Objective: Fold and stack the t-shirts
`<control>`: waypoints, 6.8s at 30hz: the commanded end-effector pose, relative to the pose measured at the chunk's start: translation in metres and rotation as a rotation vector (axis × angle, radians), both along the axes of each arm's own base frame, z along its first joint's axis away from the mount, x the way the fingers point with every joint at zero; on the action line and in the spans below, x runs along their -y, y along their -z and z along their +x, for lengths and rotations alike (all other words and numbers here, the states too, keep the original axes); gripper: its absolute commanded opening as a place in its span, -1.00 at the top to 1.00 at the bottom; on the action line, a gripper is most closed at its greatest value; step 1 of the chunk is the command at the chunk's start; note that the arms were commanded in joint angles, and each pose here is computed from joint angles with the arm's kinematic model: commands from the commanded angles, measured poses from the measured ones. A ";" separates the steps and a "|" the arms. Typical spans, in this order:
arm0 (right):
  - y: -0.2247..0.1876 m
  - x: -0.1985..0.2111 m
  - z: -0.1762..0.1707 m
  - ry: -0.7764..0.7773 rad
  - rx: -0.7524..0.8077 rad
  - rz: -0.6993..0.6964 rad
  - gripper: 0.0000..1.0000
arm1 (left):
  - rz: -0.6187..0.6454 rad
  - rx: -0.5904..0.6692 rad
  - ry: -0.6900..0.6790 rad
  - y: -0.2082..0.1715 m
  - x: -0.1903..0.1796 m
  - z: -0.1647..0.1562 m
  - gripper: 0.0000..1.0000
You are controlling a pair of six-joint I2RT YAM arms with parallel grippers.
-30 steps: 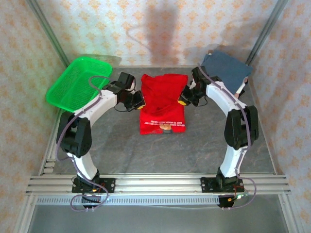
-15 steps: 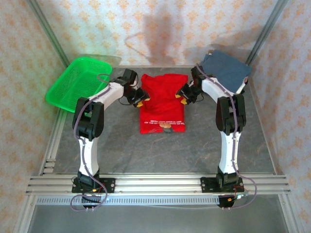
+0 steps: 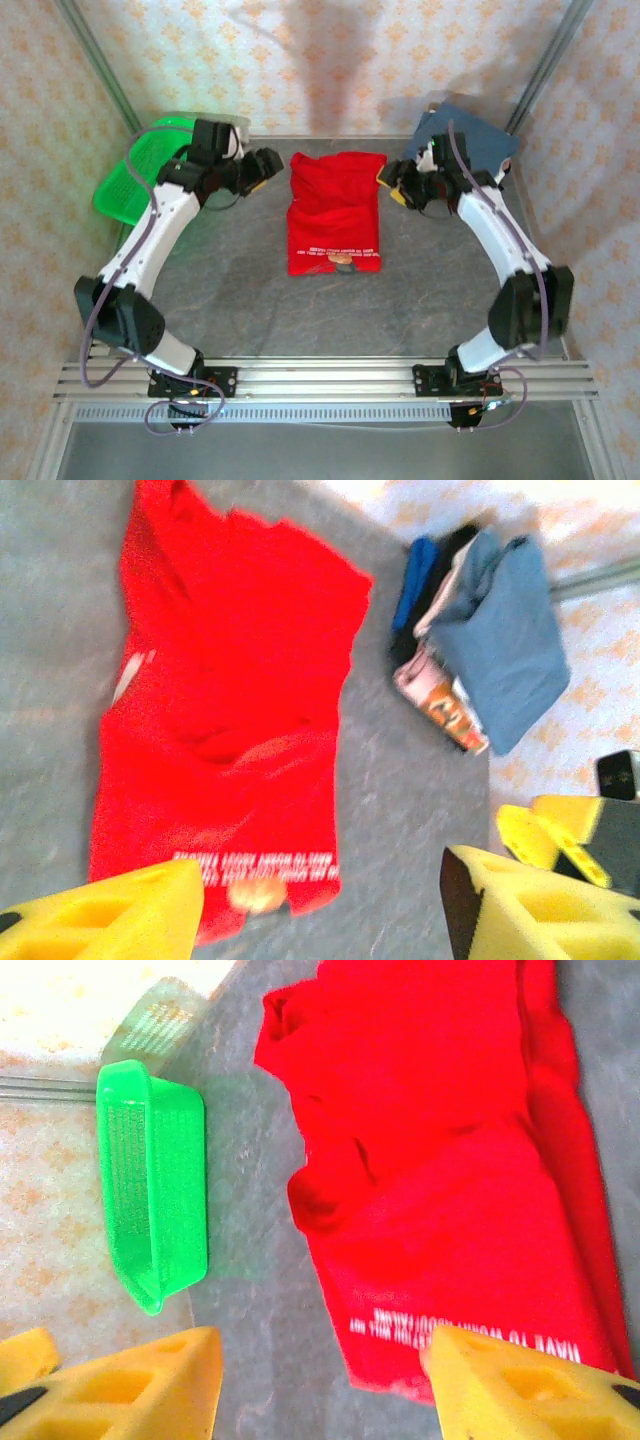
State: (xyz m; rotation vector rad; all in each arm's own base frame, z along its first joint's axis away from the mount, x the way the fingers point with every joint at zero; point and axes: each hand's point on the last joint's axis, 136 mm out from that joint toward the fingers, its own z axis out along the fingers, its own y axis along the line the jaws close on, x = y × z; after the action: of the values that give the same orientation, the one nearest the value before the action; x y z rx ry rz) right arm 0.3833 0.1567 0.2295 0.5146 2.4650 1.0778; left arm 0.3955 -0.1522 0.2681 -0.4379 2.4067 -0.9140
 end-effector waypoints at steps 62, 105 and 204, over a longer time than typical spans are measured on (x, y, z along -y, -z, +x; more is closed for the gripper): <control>0.186 -0.025 -0.087 0.095 -0.346 0.109 0.99 | -0.027 -0.472 0.044 0.227 0.055 -0.084 0.98; 0.031 -0.035 -0.222 0.043 -0.098 0.073 1.00 | -0.046 -0.186 0.084 0.077 0.068 -0.222 1.00; 0.210 -0.013 -0.017 -0.220 -0.267 -0.436 -0.18 | 0.341 0.253 -0.005 0.020 -0.081 -0.170 -1.00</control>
State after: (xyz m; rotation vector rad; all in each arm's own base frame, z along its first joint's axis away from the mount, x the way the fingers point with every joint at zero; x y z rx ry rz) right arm 0.3417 0.1546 0.0297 0.3536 2.9956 0.5412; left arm 0.2353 -0.0720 0.2394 -0.2489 2.2764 -0.5289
